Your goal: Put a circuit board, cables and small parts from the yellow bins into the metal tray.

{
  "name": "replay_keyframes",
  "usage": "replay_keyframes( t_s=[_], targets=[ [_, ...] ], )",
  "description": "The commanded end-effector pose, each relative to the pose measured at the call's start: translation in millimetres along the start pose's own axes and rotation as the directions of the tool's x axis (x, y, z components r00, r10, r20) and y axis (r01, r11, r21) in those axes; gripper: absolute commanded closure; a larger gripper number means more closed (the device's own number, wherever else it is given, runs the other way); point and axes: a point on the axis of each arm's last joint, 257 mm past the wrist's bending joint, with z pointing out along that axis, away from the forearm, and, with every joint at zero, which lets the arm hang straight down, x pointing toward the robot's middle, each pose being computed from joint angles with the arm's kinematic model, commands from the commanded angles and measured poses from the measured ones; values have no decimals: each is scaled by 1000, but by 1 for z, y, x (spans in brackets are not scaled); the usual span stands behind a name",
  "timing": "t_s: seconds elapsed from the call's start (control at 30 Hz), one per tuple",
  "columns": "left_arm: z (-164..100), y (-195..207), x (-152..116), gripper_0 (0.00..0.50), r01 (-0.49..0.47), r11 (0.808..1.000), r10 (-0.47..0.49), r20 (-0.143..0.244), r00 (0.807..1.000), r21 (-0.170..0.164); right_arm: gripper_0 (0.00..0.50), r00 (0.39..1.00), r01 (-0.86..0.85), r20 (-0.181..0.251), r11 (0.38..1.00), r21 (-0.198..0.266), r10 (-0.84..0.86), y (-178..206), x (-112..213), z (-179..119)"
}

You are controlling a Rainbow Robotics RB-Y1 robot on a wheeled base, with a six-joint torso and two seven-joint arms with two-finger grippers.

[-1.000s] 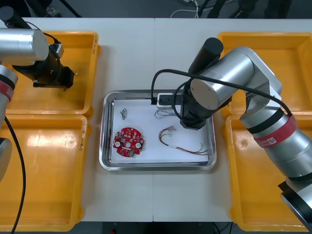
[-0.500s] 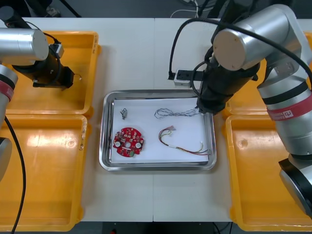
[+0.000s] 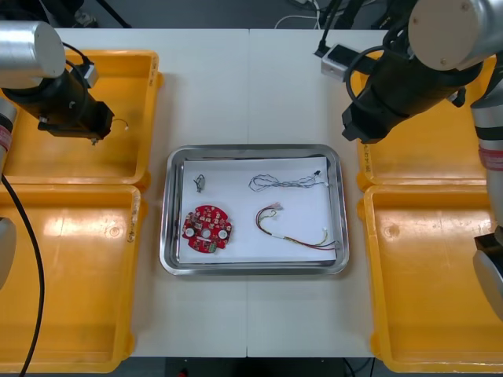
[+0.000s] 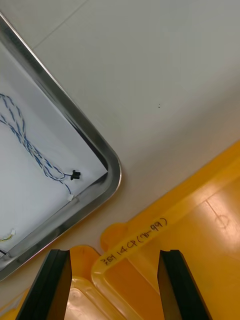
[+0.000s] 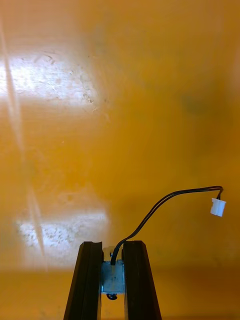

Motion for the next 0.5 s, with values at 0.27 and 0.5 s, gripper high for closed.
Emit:
replay_keyframes(
  t_s=[0.27,0.5],
  targets=[
    [-75,14,-10,500,-116,990,121,60,991,-84,0,948,-312,79,949,47,307,-59,34,-51],
    [-94,-19,4,500,-80,994,84,55,995,-77,0,900,-435,84,896,91,428,-73,65,-59]
  ],
)
